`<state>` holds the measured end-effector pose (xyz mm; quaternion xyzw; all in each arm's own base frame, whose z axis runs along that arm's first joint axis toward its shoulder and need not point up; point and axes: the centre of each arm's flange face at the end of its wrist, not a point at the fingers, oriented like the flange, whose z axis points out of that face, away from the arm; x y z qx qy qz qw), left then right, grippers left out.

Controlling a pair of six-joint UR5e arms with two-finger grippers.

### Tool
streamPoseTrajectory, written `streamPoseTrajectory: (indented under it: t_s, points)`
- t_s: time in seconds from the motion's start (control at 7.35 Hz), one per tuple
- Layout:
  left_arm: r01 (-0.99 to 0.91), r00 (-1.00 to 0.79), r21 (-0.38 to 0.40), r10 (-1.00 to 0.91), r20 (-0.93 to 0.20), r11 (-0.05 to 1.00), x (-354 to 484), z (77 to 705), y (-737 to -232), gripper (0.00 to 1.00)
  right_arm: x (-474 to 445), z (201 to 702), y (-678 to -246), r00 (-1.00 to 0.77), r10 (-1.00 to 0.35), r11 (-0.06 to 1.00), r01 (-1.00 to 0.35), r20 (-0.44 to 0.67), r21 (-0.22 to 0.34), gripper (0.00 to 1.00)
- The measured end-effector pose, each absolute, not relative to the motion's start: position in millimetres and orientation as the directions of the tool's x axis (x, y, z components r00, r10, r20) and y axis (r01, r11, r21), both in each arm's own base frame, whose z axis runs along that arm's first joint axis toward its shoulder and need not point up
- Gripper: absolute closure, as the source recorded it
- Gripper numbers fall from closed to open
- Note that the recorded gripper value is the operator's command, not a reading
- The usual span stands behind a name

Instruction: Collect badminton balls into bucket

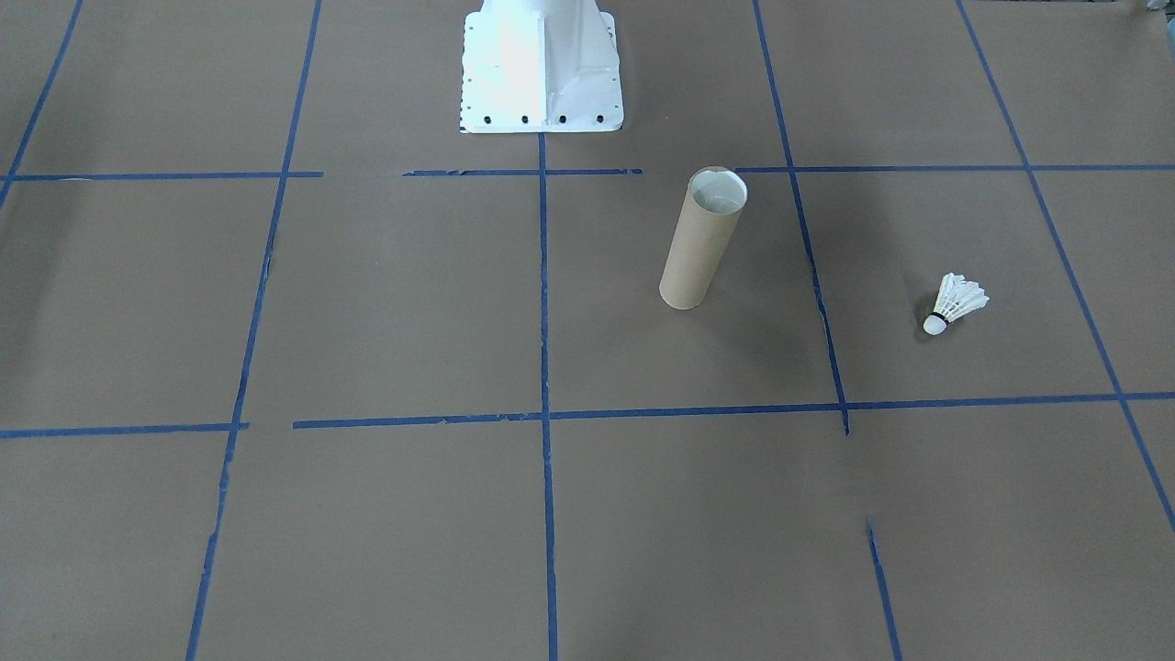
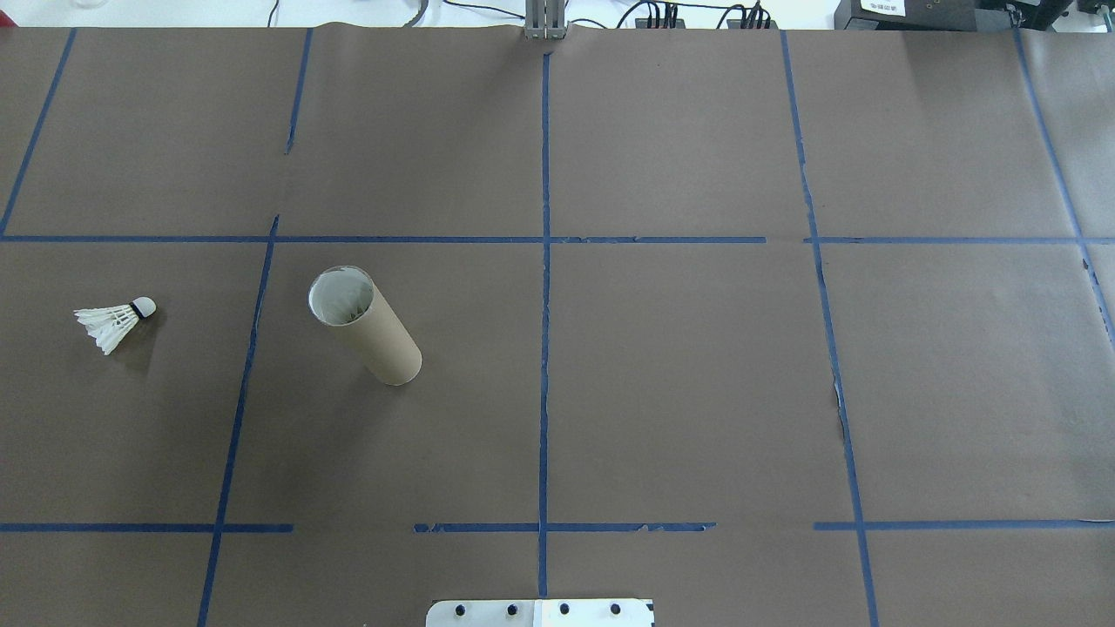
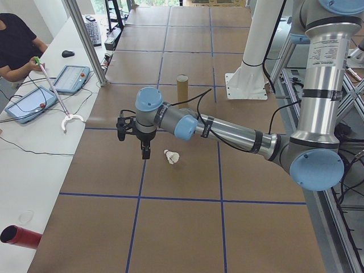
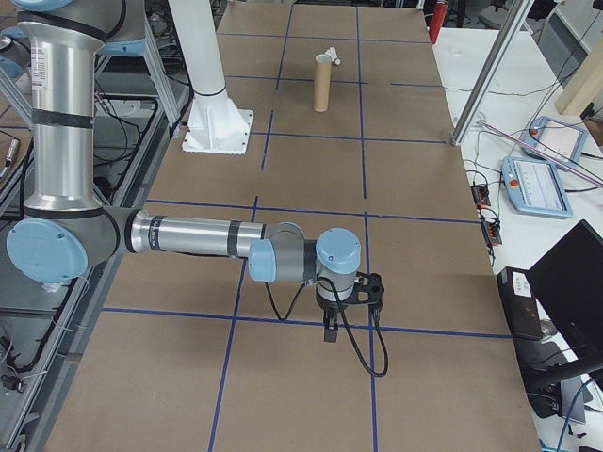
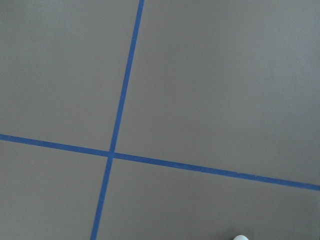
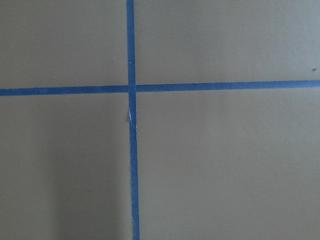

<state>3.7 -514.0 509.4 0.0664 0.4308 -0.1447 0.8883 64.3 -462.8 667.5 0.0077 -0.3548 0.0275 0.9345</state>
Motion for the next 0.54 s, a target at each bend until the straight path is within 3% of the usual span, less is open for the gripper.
streamPoseTrajectory:
  t_s: [0.54]
  points:
    - [0.321,0.439,-0.074,-0.218,-0.872,0.944,35,576,-446,0.0,64,668,-463,0.747,0.046,0.998,-0.057,0.663,-0.005,0.0]
